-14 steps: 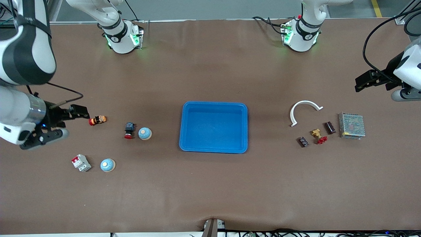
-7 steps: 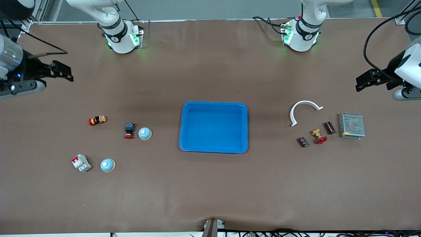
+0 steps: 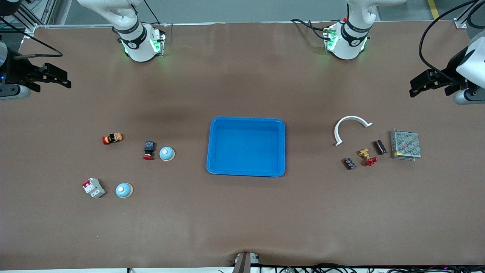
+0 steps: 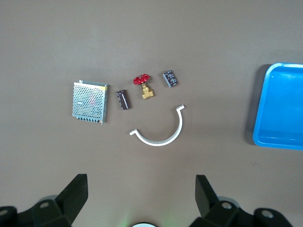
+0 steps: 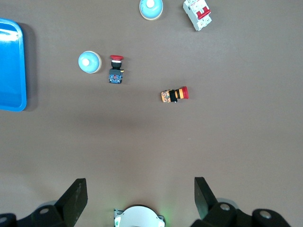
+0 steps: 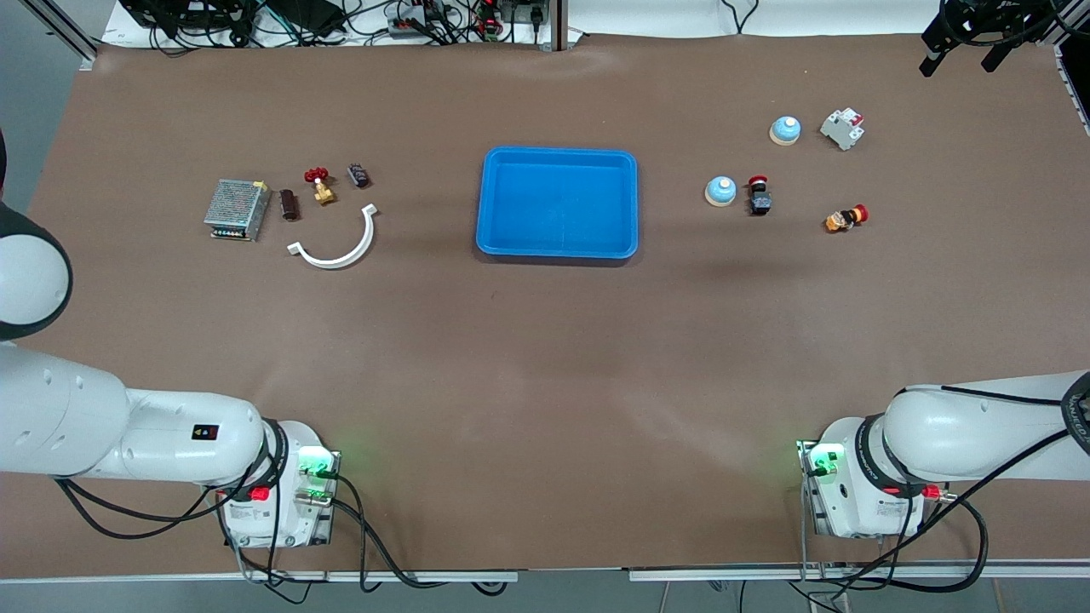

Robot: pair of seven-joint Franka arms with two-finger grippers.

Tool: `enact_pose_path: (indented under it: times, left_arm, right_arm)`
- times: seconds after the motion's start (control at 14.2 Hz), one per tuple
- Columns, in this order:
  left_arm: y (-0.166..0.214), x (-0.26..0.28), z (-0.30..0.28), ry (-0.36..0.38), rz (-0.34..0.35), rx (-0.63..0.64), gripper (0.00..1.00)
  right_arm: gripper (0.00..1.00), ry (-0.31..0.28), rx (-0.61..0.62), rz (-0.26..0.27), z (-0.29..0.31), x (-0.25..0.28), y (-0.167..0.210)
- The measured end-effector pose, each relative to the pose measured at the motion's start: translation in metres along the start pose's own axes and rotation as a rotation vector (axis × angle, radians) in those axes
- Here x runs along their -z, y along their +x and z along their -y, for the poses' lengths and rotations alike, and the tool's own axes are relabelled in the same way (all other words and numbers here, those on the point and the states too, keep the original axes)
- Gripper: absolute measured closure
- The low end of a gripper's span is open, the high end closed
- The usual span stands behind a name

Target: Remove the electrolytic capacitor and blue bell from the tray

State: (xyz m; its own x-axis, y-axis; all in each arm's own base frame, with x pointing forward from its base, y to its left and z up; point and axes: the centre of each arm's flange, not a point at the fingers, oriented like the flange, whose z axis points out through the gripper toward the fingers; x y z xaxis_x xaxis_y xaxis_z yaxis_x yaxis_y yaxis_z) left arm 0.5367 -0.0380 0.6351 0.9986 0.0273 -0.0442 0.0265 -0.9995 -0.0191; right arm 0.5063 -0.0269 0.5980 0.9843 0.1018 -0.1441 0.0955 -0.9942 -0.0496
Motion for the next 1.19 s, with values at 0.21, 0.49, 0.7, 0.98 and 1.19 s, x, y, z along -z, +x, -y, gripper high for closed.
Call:
enact_pose_path:
  times: [0.21, 0.49, 0.7, 0.98, 1.19]
  left_arm:
    - [-0.009, 0.0, 0.0, -0.003, -0.026, 0.0, 0.0]
    - [-0.011, 0.0, 0.0, -0.005, -0.039, -0.002, 0.0]
    - [-0.01, 0.003, -0.002, -0.005, -0.05, -0.005, 0.0]
    - [-0.01, 0.004, -0.001, -0.006, -0.053, -0.004, 0.0]
    - [-0.01, 0.004, 0.0, -0.006, -0.052, -0.001, 0.0]
  right_arm:
    - [0.0, 0.001, -0.02, -0.008, -0.01, 0.005, -0.002]
    - [0.0, 0.002, -0.028, -0.013, -0.013, 0.007, -0.003]
    - [0.0, 0.002, -0.028, -0.01, -0.013, 0.005, -0.002]
    - [0.0, 0.002, -0.028, -0.008, -0.014, 0.002, 0.002]
    - [0.0, 0.0, -0.028, -0.016, -0.014, 0.005, 0.002]
